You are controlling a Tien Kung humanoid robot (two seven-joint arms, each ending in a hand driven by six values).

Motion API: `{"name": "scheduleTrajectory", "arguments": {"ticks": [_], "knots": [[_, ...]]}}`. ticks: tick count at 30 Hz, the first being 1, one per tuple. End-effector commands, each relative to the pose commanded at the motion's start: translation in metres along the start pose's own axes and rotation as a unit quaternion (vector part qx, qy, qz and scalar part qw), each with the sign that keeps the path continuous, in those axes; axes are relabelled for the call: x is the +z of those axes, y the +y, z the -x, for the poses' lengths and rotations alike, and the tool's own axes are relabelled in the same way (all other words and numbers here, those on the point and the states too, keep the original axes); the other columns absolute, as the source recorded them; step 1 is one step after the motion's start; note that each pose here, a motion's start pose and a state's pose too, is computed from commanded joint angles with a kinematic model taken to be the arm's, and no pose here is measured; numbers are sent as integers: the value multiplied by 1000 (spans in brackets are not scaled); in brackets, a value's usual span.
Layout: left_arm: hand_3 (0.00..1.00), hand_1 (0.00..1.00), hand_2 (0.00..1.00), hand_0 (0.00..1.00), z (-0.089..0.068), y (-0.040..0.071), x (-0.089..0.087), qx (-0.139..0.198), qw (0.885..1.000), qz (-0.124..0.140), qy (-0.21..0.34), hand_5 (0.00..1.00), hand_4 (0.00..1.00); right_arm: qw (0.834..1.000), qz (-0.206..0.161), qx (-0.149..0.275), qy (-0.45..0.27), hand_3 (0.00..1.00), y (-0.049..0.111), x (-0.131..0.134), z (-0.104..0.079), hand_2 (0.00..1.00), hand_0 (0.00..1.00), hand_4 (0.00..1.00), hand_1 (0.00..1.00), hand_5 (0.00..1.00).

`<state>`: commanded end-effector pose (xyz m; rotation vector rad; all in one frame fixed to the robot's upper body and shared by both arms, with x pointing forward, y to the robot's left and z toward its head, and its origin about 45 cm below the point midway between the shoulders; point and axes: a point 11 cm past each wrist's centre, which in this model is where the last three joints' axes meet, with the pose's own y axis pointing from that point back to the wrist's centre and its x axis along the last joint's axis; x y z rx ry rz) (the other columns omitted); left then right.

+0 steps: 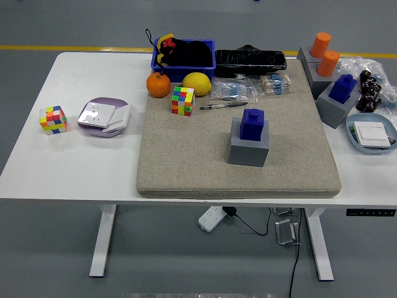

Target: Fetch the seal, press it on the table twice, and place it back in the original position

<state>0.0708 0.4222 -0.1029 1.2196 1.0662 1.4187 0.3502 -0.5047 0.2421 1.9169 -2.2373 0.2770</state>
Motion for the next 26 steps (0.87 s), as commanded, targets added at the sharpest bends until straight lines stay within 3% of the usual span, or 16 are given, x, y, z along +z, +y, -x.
{"name": "scheduleTrajectory", "arguments": {"ticks": [26], "knots": [[837,814,788,808,-4,1,0,4,1000,-2,-6,393,782,1000,3,0,4,740,3,4,1,712,857,898,758,250]]}}
